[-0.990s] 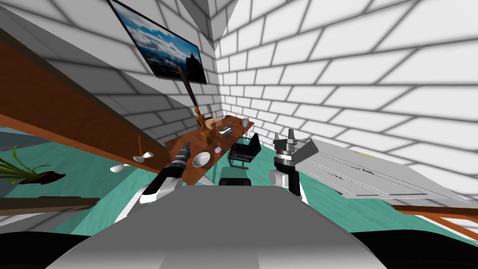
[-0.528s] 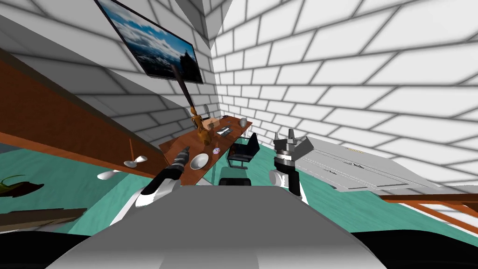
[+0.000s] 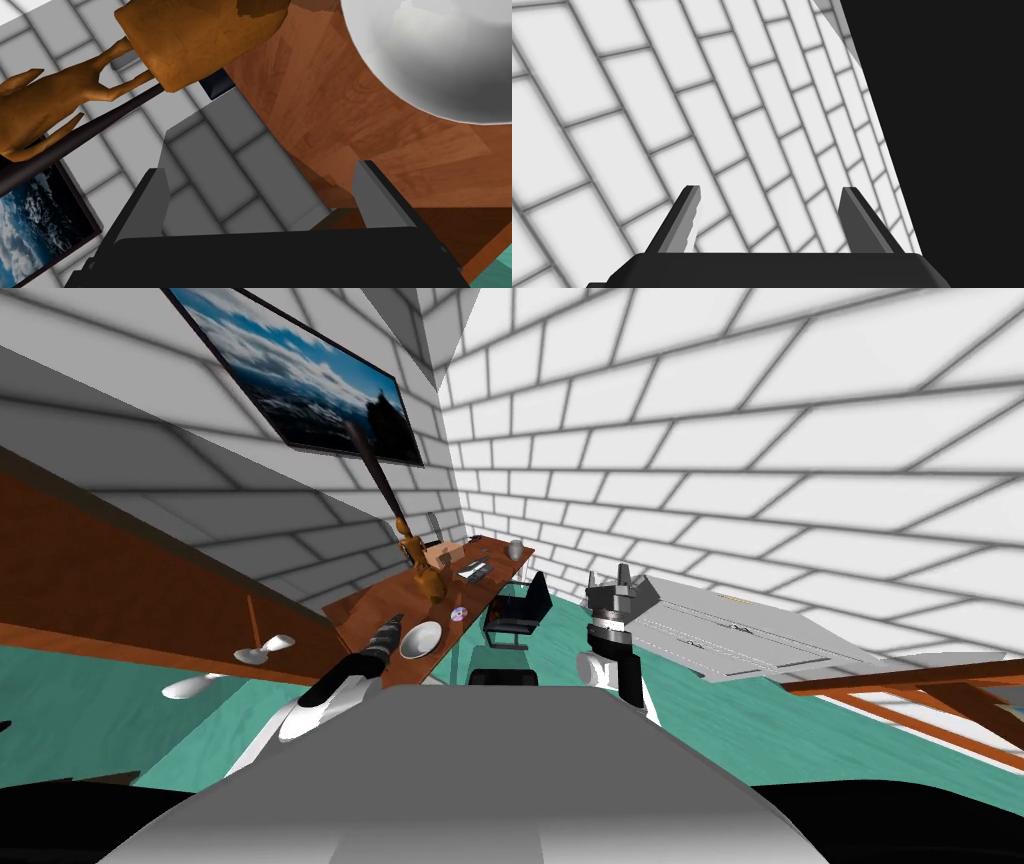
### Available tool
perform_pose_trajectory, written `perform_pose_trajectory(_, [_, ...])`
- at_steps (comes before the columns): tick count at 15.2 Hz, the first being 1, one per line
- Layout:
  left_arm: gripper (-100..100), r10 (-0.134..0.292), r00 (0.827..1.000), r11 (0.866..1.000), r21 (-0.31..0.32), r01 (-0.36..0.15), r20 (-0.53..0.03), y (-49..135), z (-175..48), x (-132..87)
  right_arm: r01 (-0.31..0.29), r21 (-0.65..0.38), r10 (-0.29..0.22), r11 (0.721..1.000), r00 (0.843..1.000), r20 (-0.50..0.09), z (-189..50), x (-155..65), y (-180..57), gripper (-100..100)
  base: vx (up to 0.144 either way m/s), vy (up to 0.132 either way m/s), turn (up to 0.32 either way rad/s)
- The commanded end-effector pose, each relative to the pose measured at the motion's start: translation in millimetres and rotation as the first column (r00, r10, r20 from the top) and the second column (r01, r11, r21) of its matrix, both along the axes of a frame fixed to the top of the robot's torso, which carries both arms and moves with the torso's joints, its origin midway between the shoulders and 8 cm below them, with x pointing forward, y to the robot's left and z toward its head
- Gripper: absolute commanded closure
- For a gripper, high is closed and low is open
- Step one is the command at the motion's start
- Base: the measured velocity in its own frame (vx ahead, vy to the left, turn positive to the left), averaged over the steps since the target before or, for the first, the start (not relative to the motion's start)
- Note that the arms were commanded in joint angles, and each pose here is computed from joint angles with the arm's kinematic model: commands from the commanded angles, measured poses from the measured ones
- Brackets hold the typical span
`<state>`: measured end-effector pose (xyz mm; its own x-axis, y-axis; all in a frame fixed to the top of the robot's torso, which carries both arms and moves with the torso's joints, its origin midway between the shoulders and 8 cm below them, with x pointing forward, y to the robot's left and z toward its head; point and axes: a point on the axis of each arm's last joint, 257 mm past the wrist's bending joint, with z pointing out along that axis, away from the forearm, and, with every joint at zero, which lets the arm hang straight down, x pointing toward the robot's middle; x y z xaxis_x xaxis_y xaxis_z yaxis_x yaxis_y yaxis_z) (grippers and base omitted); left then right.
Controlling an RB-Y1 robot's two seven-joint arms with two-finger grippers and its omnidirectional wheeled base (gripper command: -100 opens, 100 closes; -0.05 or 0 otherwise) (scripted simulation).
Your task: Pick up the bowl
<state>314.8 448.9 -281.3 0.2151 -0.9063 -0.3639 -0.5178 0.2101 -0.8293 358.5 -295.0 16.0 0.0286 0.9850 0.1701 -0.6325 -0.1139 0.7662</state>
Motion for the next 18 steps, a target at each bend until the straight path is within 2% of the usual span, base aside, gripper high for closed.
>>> perform_pose_trajectory(1, [-100, 0.012, 0.999, 1.000, -0.010, -0.013, -0.036, 3.0, -9, -7, 0.000, 0.000, 0.000, 1.000, 1.000, 0.000, 0, 0, 0, 0, 0.015, 0.012, -0.047])
perform_pose_trajectory(2, [-100, 0.032, 0.997, 0.999, -0.022, -0.034, -0.077, 9.0, -20, -17, 0.000, 0.000, 0.000, 1.000, 1.000, 0.000, 0, 0, 0, 0, 0.020, 0.009, -0.117])
perform_pose_trajectory(4, [-100, 0.036, 0.995, 0.999, -0.028, -0.039, -0.098, 9.1, -25, -20, 0.000, 0.000, 0.000, 1.000, 1.000, 0.000, 0, 0, 0, 0, 0.017, 0.011, -0.087])
perform_pose_trajectory(5, [-100, 0.055, 0.989, 0.997, -0.040, -0.061, -0.140, 14.3, -36, -32, 0.000, 0.000, 0.000, 1.000, 1.000, 0.000, 0, 0, 0, 0, 0.018, 0.014, -0.106])
perform_pose_trajectory(7, [-100, 0.059, 0.986, 0.997, -0.045, -0.067, -0.158, 14.2, -40, -35, 0.000, 0.000, 0.000, 1.000, 1.000, 0.000, 0, 0, 0, 0, 0.016, 0.015, -0.086])
perform_pose_trajectory(8, [-100, 0.077, 0.976, 0.994, -0.058, -0.090, -0.201, 18.6, -51, -47, 0.000, 0.000, 0.000, 1.000, 1.000, 0.000, 0, 0, 0, 0, 0.018, 0.012, -0.094])
perform_pose_trajectory(10, [-100, 0.094, 0.964, 0.991, -0.072, -0.116, -0.248, 22.0, -62, -60, 0.000, 0.000, 0.000, 1.000, 1.000, 0.000, 0, 0, 0, 0, 0.024, 0.012, -0.133])
perform_pose_trajectory(12, [-100, 0.097, 0.958, 0.989, -0.078, -0.123, -0.271, 21.4, -67, -64, 0.000, 0.000, 0.000, 1.000, 1.000, 0.000, 0, 0, 0, 0, 0.021, 0.017, -0.093])
perform_pose_trajectory(13, [-100, 0.112, 0.944, 0.985, -0.091, -0.147, -0.310, 23.9, -77, -77, 0.000, 0.000, 0.000, 1.000, 1.000, 0.000, 0, 0, 0, 0, 0.018, 0.015, -0.090])
perform_pose_trajectory(14, [-100, 0.113, 0.940, 0.984, -0.094, -0.151, -0.322, 23.4, -79, -79, 0.000, 0.000, 0.000, 1.000, 1.000, 0.000, 0, 0, 0, 0, 0.018, 0.016, -0.100])
perform_pose_trajectory(15, [-100, 0.126, 0.927, 0.979, -0.106, -0.174, -0.353, 25.1, -87, -91, 0.000, 0.000, 0.000, 1.000, 1.000, 0.000, 0, 0, 0, 0, 0.020, 0.017, -0.137])
perform_pose_trajectory(17, [-100, 0.127, 0.920, 0.977, -0.110, -0.180, -0.371, 24.3, -90, -95, 0.000, 0.000, 0.000, 1.000, 1.000, 0.000, 0, 0, 0, 0, 0.016, 0.016, -0.076])
perform_pose_trajectory(18, [-100, 0.139, 0.904, 0.971, -0.124, -0.204, -0.404, 24.8, -98, -107, 0.000, 0.000, 0.000, 1.000, 1.000, 0.000, 0, 0, 0, 0, 0.018, 0.013, -0.084])
